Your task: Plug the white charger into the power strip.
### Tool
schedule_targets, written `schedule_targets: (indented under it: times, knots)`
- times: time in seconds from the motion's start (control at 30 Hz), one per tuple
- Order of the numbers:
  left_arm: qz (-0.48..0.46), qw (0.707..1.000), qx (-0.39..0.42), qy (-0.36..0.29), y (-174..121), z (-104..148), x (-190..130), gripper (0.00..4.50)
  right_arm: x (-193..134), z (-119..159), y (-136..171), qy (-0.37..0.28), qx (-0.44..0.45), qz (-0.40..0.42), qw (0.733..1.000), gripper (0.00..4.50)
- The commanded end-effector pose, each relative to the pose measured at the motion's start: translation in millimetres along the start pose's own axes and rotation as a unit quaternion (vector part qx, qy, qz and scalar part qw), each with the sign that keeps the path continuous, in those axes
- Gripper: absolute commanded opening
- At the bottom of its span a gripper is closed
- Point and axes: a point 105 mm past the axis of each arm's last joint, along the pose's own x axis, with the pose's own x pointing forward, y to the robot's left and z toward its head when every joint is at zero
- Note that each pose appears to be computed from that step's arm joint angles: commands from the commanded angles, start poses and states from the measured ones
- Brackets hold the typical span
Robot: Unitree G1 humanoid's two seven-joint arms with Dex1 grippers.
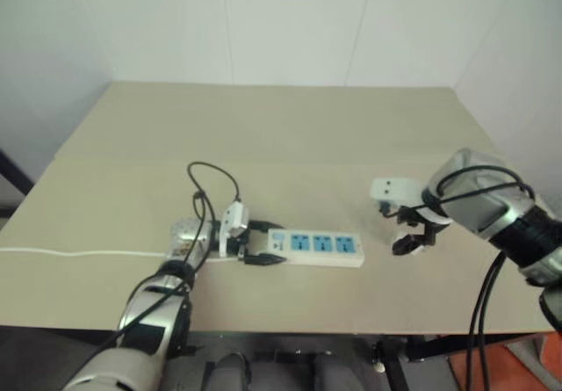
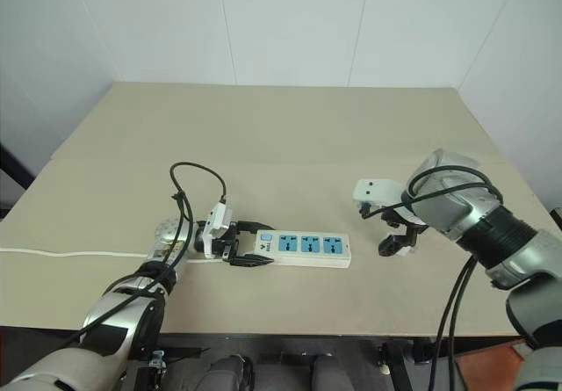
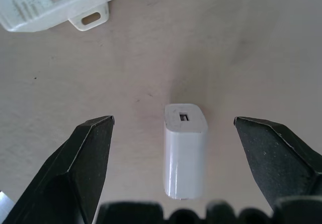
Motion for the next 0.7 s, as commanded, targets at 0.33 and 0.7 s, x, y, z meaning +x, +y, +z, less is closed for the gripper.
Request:
schedule_targets:
  times: [0.33,0.7]
  knots:
    - [-0.010,1.000,0.009,0.000,-3,0,3,3.26,7,-9,-6,0.018,0.020,-0.006,1.000,4.50]
    - [-0.007,1.000,0.008,0.003,-4,-2,1,3.27,17,-11,-10,0.027,0.031,-0.015,0.999,2.15]
